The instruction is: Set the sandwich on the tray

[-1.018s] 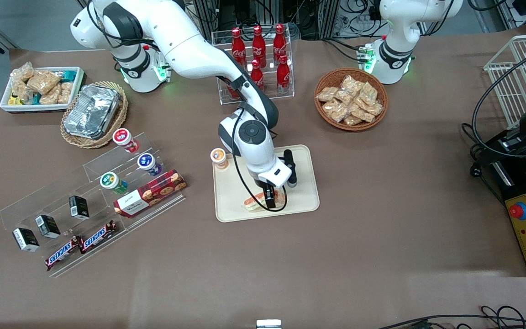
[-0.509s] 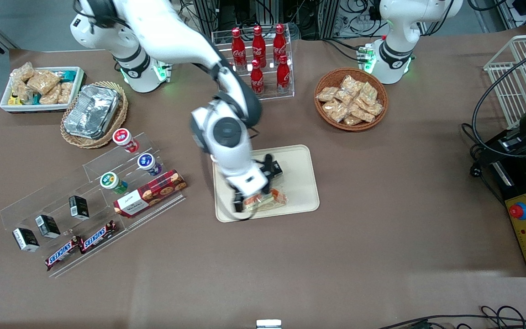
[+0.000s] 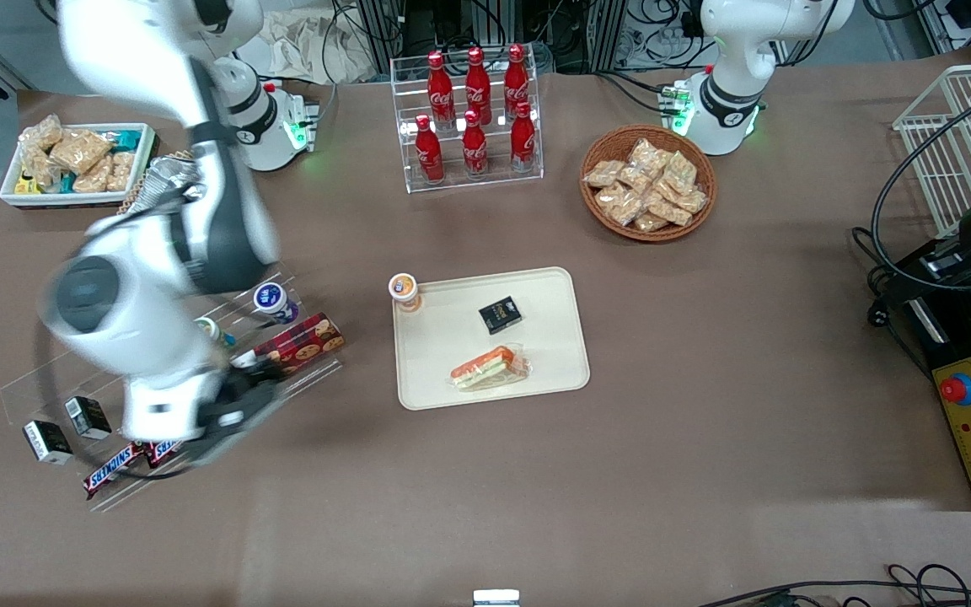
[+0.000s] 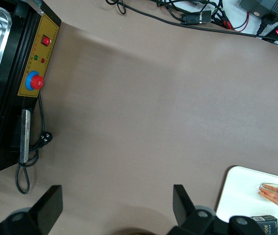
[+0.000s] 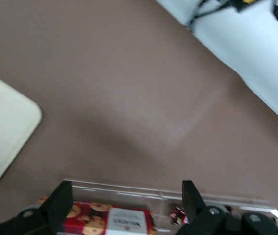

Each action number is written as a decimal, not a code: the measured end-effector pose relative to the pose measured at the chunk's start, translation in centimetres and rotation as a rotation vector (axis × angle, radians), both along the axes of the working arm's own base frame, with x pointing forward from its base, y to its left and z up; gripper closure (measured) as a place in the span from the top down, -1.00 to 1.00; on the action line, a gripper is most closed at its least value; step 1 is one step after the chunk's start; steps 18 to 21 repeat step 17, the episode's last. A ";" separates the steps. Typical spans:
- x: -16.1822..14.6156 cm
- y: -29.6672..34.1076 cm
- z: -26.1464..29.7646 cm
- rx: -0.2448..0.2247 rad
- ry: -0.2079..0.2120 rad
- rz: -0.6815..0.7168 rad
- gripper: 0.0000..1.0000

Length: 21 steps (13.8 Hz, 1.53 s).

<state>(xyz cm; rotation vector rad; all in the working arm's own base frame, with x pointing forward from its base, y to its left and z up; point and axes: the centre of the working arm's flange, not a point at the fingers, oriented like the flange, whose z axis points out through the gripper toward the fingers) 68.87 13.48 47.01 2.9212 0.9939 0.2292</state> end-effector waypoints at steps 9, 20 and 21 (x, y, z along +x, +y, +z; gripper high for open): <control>-6.9 -19.1 10.3 0.109 0.181 -0.383 0.99; -13.4 -22.8 15.6 0.169 0.259 -0.619 0.99; -13.4 -22.8 15.6 0.169 0.259 -0.619 0.99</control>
